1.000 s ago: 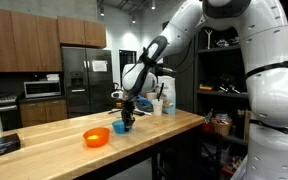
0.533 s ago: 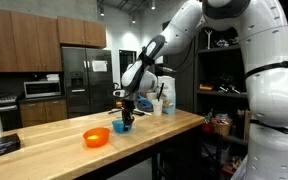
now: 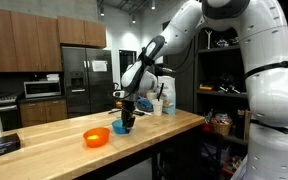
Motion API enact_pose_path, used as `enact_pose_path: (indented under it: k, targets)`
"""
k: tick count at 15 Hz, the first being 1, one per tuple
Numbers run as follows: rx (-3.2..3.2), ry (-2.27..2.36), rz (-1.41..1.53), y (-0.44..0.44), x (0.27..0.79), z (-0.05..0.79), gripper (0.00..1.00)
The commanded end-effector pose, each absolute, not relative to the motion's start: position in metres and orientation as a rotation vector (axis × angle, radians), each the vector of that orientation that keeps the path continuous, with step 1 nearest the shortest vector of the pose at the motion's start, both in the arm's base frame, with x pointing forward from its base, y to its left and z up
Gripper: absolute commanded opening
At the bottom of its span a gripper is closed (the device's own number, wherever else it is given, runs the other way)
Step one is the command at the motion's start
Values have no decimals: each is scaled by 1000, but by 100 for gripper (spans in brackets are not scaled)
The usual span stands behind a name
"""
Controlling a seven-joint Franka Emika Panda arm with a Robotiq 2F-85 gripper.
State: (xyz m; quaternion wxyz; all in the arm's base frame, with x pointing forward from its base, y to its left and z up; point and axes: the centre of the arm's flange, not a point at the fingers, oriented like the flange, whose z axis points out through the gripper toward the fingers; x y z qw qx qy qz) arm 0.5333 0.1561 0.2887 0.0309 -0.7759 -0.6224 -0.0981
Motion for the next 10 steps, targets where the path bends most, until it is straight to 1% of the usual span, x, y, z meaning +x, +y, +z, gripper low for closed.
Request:
enact_pose_path:
  k: [1, 5, 10]
  targets:
    - [-2380, -1919, -306, 156, 532, 291, 73]
    - [-2381, -1951, -312, 160, 534, 302, 100]
    - [-2359, -2046, -349, 172, 541, 333, 100]
